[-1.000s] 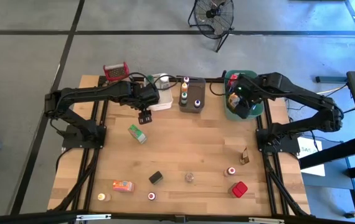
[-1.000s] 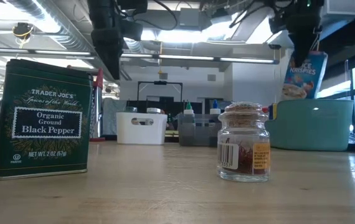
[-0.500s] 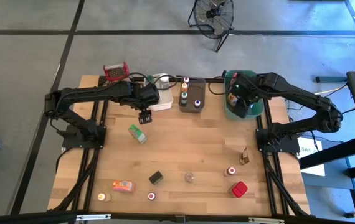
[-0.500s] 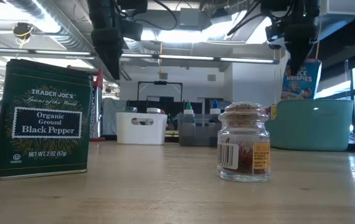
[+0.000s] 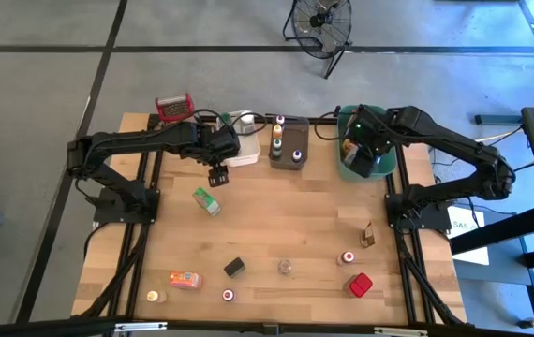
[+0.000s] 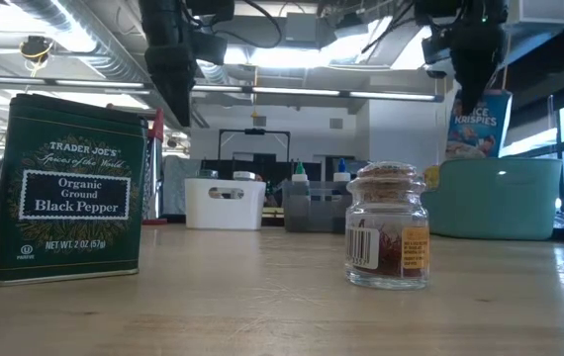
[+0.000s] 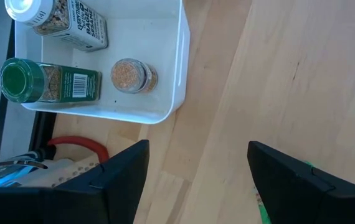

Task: Pick & Place Kitchen Items
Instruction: Put the light blue cereal box into the green bin

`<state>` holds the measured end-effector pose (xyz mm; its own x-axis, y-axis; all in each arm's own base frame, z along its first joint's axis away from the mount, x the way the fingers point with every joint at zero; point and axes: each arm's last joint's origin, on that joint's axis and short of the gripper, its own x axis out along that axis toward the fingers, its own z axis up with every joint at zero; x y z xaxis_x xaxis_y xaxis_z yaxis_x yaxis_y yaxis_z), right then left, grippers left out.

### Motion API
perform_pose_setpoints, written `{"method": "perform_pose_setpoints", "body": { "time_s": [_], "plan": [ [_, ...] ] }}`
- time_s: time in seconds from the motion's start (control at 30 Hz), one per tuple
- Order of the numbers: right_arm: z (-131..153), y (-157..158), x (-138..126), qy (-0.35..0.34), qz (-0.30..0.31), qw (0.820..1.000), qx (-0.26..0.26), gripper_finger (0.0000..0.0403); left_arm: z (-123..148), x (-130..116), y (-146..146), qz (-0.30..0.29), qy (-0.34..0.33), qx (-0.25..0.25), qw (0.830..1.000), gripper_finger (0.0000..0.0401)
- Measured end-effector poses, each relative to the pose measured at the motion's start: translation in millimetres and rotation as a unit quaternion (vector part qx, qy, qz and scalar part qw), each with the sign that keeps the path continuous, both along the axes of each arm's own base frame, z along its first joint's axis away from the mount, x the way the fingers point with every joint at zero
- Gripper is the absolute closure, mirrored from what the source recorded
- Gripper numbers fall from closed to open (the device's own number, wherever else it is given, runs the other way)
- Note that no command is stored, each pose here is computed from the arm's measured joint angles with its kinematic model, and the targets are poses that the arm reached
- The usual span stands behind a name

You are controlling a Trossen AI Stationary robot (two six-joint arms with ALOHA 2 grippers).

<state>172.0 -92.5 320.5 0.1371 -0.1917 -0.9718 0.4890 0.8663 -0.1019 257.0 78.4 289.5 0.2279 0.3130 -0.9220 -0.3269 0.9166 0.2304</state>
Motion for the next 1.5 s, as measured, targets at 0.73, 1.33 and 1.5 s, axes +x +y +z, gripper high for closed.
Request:
{"method": "perform_pose_setpoints", "body": {
  "time_s": [0.73,1.33,1.5],
  "plan": [
    [-7.3,0.3,0.6,0.005,0.001,1.000,0.006,0.0281,0.1,0.0,0.0,0.001,0.000,0.000,1.000,0.0132],
    [-54.4,-18.2,-0.6,0.006,0.014,1.000,-0.009,0.0281,0.1,0.0,0.0,0.001,0.000,0.000,1.000,0.0134],
    [-66.1,-23.0,-1.8,0.003,0.020,1.000,-0.016,0.0281,0.1,0.0,0.0,0.001,0.000,0.000,1.000,0.0132]
  ]
}}
